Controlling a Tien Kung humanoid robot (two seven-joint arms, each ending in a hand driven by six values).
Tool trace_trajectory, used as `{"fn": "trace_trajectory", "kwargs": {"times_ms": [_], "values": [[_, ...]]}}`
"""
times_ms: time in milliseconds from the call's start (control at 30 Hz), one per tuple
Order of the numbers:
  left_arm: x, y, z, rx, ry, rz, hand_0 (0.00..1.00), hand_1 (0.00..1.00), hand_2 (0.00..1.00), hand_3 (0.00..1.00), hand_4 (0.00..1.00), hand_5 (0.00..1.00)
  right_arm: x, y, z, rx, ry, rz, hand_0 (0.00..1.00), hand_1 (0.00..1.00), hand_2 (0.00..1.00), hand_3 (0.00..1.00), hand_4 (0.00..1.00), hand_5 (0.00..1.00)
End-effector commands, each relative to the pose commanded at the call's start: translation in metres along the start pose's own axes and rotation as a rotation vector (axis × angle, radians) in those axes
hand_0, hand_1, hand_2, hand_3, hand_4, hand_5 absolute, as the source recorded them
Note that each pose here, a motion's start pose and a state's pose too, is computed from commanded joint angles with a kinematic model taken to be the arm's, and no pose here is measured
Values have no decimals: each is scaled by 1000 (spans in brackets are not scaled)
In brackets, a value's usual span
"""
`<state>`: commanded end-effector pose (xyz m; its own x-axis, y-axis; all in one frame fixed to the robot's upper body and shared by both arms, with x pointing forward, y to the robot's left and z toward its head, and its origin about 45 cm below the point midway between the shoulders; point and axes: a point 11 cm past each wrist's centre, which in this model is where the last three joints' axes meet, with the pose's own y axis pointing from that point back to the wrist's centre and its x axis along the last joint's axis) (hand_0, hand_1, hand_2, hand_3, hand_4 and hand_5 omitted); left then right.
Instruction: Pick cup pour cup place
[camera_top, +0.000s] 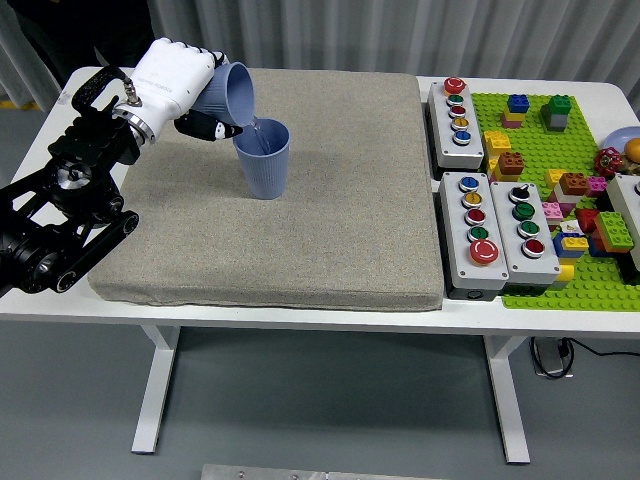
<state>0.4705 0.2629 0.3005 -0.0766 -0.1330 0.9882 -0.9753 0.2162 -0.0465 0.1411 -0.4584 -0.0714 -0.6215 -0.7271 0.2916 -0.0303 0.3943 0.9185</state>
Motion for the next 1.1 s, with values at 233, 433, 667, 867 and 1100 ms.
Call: {"fn": "trace_trajectory", "kwargs": {"times_ms": [233,433,667,867,1100], "values": [[-1,1,1,-13,-29,-11,448,419,448,423,776,352,0,0,-1,3,-2,0,688,639,589,594,2,147],[0,1,4,-32,-56,-16,449,420,448,423,772,333,0,0,0,0,-1,1,688,639,589,595,2,148],[0,2,5,-41,-83,-19,449,421,449,424,770,326,1,-1,2,-5,1,4,688,639,589,595,2,147],[3,1,4,-45,-98,-17,448,425,450,424,761,314,2,-1,3,-6,4,6,687,639,589,595,2,148],[5,1,1,-38,-105,-13,449,424,450,425,757,308,2,-1,3,-6,0,6,688,639,589,594,2,148]]}}
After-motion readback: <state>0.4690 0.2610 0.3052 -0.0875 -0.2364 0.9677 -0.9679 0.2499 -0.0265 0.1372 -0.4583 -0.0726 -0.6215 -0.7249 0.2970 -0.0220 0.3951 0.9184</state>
